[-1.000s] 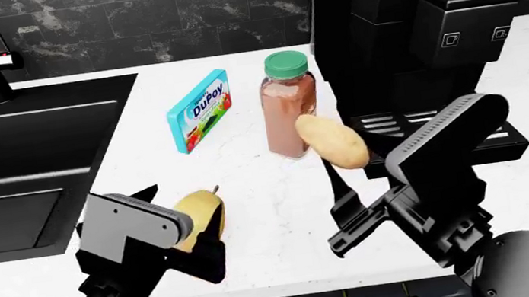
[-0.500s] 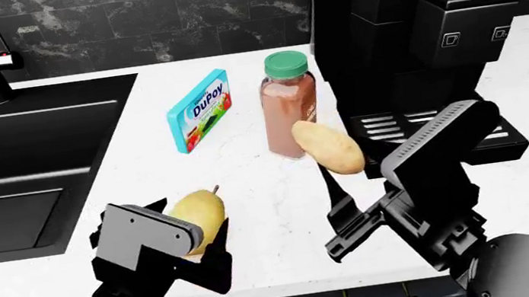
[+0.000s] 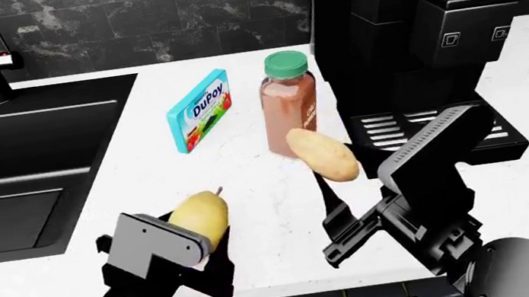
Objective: Pick up the fruits and vegetables and place them in the sink. Turn on the sink faucet to wash them. Then turn the sink off and put them in the tray.
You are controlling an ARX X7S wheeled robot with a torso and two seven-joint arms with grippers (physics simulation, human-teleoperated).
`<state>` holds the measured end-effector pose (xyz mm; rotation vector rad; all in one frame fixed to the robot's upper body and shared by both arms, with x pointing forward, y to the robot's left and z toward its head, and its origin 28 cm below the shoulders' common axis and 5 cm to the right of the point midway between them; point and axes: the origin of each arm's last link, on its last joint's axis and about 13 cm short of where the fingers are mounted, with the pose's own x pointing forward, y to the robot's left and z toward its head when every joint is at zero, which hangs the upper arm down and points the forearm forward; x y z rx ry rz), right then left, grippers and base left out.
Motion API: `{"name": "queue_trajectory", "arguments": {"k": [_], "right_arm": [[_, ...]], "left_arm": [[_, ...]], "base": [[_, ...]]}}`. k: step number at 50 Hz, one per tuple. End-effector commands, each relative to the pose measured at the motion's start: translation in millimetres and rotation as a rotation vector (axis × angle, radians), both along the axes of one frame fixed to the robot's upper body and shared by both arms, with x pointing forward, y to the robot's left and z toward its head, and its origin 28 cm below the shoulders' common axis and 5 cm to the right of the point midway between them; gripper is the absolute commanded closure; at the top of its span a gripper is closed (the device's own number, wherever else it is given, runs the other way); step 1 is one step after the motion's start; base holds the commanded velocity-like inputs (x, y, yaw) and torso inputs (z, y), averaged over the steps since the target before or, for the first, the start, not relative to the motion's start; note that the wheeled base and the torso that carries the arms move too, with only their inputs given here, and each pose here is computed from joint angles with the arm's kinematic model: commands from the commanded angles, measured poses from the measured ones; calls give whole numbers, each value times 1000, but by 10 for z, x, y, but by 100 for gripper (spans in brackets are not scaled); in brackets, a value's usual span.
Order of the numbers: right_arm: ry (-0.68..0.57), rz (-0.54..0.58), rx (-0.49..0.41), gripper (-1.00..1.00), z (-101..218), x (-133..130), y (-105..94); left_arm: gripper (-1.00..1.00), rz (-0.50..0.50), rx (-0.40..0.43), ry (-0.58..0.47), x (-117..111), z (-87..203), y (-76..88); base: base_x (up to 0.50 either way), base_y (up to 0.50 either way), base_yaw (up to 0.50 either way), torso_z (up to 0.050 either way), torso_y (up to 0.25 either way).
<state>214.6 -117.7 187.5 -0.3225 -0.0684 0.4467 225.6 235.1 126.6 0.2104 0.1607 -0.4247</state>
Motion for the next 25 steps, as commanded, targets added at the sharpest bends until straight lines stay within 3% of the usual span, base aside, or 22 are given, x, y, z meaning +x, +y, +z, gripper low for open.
{"name": "queue_trajectory", "arguments": {"k": [1, 11, 25], "right_arm": [[-23, 2, -17, 100, 13, 2, -4], [-52, -72, 10, 100, 51, 1, 28], [-82, -150, 159, 100, 56, 0, 124]], "left_arm": [[100, -37, -36, -41, -52, 25, -27], [100, 35, -152, -322, -144, 442, -63], [100, 90, -206, -483, -120, 719, -127]], "base": [[0, 0, 0, 0, 0], [0, 0, 0, 0, 0], [0, 0, 0, 0, 0]]}}
